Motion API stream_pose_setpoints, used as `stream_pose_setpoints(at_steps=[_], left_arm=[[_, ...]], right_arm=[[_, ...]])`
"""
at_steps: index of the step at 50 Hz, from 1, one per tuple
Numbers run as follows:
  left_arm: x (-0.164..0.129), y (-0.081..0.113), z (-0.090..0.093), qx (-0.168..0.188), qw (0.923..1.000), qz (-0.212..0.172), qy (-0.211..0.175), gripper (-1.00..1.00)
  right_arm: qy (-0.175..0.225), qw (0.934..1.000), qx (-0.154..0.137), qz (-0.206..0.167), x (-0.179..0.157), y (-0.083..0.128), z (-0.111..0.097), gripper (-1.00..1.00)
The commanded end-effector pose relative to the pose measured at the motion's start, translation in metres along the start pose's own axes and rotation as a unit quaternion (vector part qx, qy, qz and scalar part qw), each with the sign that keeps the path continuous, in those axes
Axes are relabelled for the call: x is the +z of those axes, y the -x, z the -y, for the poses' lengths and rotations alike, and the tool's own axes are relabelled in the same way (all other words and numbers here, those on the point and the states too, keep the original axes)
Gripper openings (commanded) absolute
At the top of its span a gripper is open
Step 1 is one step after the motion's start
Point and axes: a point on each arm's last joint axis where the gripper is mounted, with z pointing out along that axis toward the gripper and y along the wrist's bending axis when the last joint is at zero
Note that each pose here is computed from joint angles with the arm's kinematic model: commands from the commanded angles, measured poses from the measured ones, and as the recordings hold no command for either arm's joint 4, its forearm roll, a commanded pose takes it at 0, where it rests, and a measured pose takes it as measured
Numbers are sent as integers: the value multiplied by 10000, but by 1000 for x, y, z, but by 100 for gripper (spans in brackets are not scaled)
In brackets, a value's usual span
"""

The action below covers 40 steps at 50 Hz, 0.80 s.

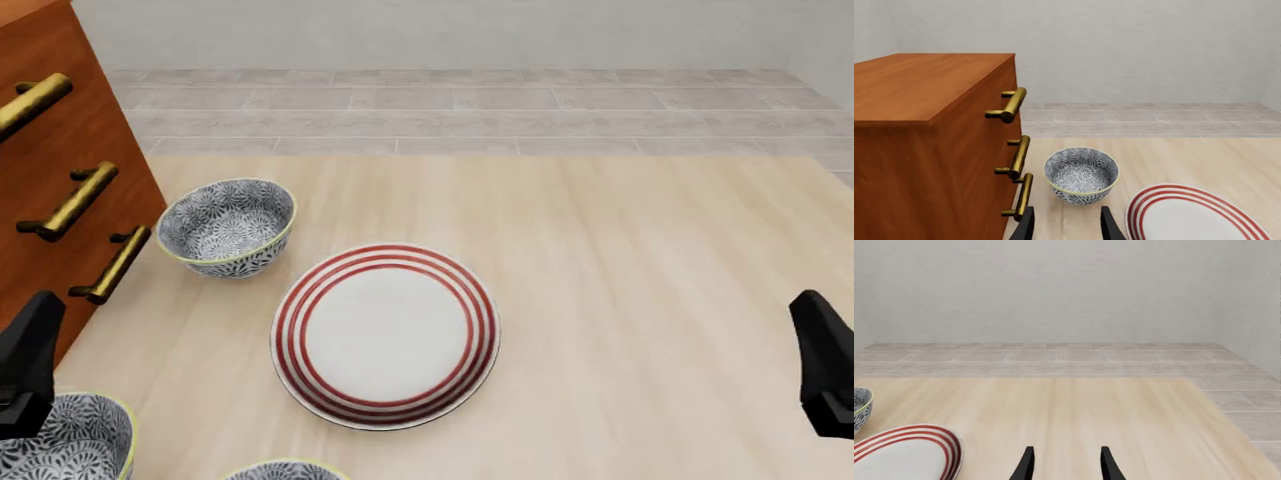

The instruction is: Pick up the bowl and put it in the front on the plate.

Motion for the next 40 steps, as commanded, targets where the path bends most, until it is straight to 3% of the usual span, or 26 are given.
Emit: stream_pose_setpoints(at_steps=[1, 14, 24, 36, 40], left_arm=[[0, 0, 0, 1, 10000, 0, 8, 100], [0, 0, 0, 1, 10000, 0, 8, 100], [0, 0, 0, 1, 10000, 0, 8, 100], [0, 0, 0, 1, 10000, 0, 8, 100], [0, 0, 0, 1, 10000, 0, 8, 100]], right_arm=[[15, 10000, -1, -17, 0, 1, 0, 100], [244, 9996, -127, -106, 11, 2, -3, 100], [685, 9974, -196, -93, 32, 33, -12, 100], [1527, 9868, -421, -320, 60, 61, -35, 100], [1806, 9818, -346, -467, 74, 69, -46, 100]])
